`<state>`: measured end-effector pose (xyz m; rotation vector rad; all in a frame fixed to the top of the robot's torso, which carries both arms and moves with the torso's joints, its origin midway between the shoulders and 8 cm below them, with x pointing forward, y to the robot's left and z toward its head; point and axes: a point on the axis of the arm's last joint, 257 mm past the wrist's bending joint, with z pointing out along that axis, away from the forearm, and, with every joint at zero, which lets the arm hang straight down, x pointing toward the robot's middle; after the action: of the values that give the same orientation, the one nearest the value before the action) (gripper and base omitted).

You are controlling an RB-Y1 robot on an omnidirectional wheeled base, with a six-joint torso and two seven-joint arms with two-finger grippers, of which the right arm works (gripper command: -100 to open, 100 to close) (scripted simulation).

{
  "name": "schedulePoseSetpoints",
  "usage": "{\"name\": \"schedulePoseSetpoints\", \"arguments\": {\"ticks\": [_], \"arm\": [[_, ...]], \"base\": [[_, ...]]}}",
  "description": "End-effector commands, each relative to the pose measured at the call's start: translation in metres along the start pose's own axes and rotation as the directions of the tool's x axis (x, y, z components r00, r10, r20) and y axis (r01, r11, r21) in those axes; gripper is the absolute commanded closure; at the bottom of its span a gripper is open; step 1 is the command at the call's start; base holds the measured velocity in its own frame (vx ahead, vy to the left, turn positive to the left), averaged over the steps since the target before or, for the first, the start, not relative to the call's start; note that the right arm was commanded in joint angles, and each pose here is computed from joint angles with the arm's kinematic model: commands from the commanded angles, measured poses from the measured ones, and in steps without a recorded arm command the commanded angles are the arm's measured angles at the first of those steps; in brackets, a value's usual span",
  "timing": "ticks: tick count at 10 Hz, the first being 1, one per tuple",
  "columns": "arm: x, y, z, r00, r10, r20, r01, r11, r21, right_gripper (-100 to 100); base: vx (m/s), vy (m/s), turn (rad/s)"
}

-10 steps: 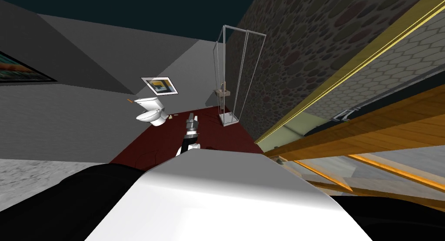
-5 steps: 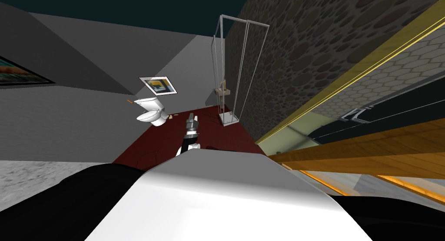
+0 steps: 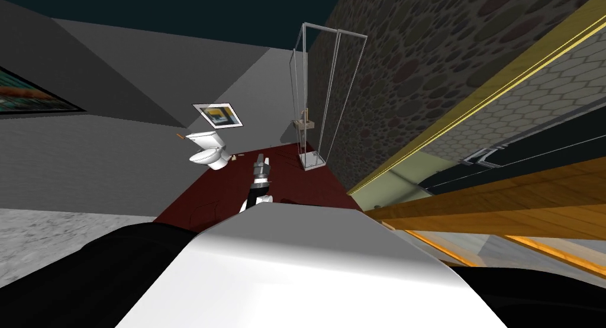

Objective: Pull the door open

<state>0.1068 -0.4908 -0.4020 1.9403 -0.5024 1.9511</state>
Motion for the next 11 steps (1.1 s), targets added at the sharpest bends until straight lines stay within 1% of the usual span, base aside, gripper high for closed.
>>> {"name": "schedulePoseSetpoints", "arguments": {"ticks": [1, 4, 6, 8, 9, 10, 11], "arm": [[0.001, -0.007, -0.0023, 1.000, -0.003, 0.002, 0.003, 1.000, 0.028, 100], [0.001, -0.023, -0.0049, 1.000, -0.006, 0.003, 0.006, 0.995, 0.095, 100], [0.001, -0.033, -0.0071, 1.000, -0.008, 0.003, 0.007, 0.991, 0.137, 100], [0.002, -0.041, -0.0095, 1.000, -0.009, 0.003, 0.008, 0.985, 0.173, 100], [-0.001, -0.040, -0.0085, 1.000, -0.006, 0.011, 0.004, 0.987, 0.163, 100], [-0.005, -0.048, -0.0147, 1.000, -0.011, 0.024, 0.006, 0.980, 0.199, 100], [-0.007, -0.051, -0.0179, 1.000, -0.014, 0.028, 0.008, 0.976, 0.219, 100]], "base": [[-0.183, 0.016, 0.035], [-0.205, 0.003, 0.046], [-0.202, 0.030, 0.031], [-0.203, -0.008, 0.038], [-0.083, 0.002, 0.020], [-0.004, 0.015, -0.081], [0.015, 0.016, -0.134]]}}
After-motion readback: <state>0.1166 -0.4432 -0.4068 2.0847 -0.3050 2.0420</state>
